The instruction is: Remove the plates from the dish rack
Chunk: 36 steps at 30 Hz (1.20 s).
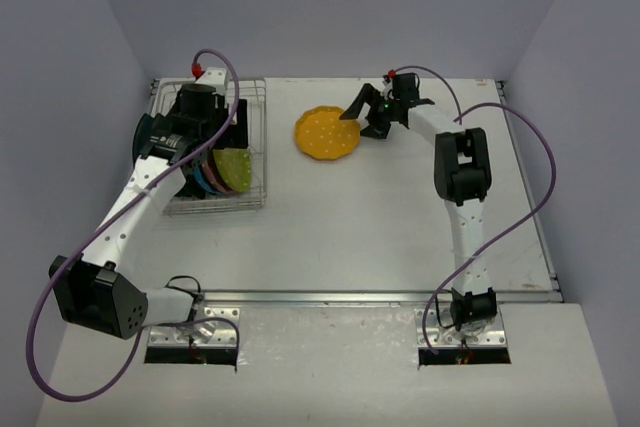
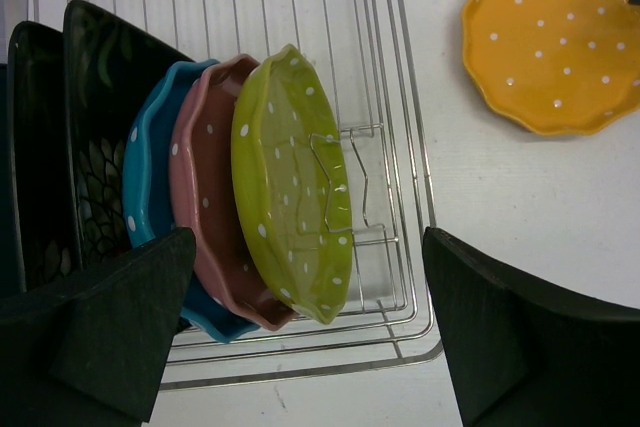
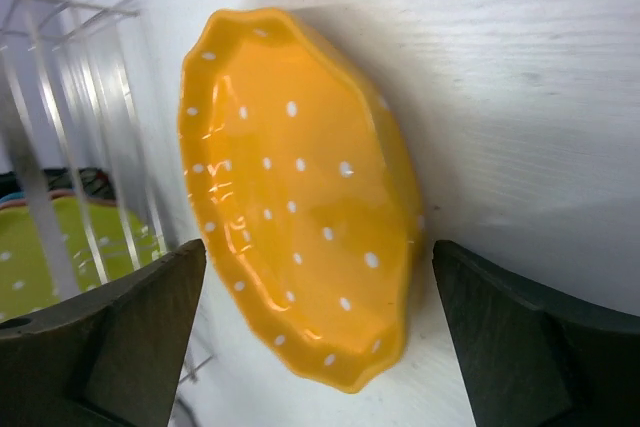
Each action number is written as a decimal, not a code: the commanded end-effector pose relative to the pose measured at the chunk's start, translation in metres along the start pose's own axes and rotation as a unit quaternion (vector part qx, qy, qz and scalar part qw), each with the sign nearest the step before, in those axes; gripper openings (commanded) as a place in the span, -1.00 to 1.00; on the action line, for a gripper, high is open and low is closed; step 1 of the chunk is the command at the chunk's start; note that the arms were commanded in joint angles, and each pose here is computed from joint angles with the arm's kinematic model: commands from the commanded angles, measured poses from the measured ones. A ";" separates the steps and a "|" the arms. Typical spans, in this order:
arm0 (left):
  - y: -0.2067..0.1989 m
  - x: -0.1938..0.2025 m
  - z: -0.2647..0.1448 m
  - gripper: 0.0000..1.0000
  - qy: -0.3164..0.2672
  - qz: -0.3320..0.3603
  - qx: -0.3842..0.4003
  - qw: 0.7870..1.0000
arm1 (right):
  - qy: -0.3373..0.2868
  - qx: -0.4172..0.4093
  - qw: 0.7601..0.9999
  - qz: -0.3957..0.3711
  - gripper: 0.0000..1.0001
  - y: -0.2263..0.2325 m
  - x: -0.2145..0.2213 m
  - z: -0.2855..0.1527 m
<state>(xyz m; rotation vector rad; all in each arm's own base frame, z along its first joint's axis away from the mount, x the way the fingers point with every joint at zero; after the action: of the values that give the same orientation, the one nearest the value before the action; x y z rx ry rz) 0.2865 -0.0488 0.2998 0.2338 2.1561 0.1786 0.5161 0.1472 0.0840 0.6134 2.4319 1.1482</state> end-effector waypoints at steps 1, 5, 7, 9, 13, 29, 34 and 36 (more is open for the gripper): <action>0.007 -0.009 -0.002 0.79 -0.001 0.004 -0.019 1.000 | -0.116 0.082 0.986 -0.085 0.97 0.031 -0.023 -0.048; 0.005 -0.005 0.004 0.68 0.021 0.014 -0.011 1.000 | -0.154 0.107 0.974 -0.124 0.98 0.047 -0.024 -0.079; 0.003 -0.003 0.009 0.63 0.033 0.017 -0.008 0.999 | -0.158 0.116 0.971 -0.138 0.98 0.050 -0.022 -0.090; 0.002 -0.001 0.013 0.60 0.045 0.018 -0.008 0.999 | -0.155 0.116 0.970 -0.149 0.97 0.056 -0.016 -0.103; 0.000 0.006 0.028 0.60 0.077 0.022 -0.019 0.997 | -0.155 0.105 0.968 -0.166 0.97 0.065 -0.001 -0.129; -0.017 0.025 0.082 0.48 0.161 0.001 -0.014 0.987 | -0.119 0.069 0.978 -0.159 0.97 0.067 0.045 -0.172; -0.018 0.021 0.085 0.12 0.157 0.000 -0.014 0.987 | -0.099 0.064 0.982 -0.147 0.98 0.061 0.052 -0.170; -0.018 0.020 0.086 0.03 0.155 -0.001 -0.012 0.988 | -0.096 0.064 0.983 -0.143 0.98 0.059 0.054 -0.169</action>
<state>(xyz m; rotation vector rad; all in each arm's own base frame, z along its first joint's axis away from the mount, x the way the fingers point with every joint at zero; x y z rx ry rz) 0.3348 -0.0560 0.2186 0.2401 2.5155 0.2980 0.4035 0.1008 0.2048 0.3973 2.3979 0.7290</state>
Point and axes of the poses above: each gripper's point midway between its finger pads, its own z axis out along the fingers, its own y axis along the line the jaws close on, x = y × z, the point moved 10 cm from there along -z, back along the fingers, and after that the axes turned 13 degrees about z, right-handed, at the moved point
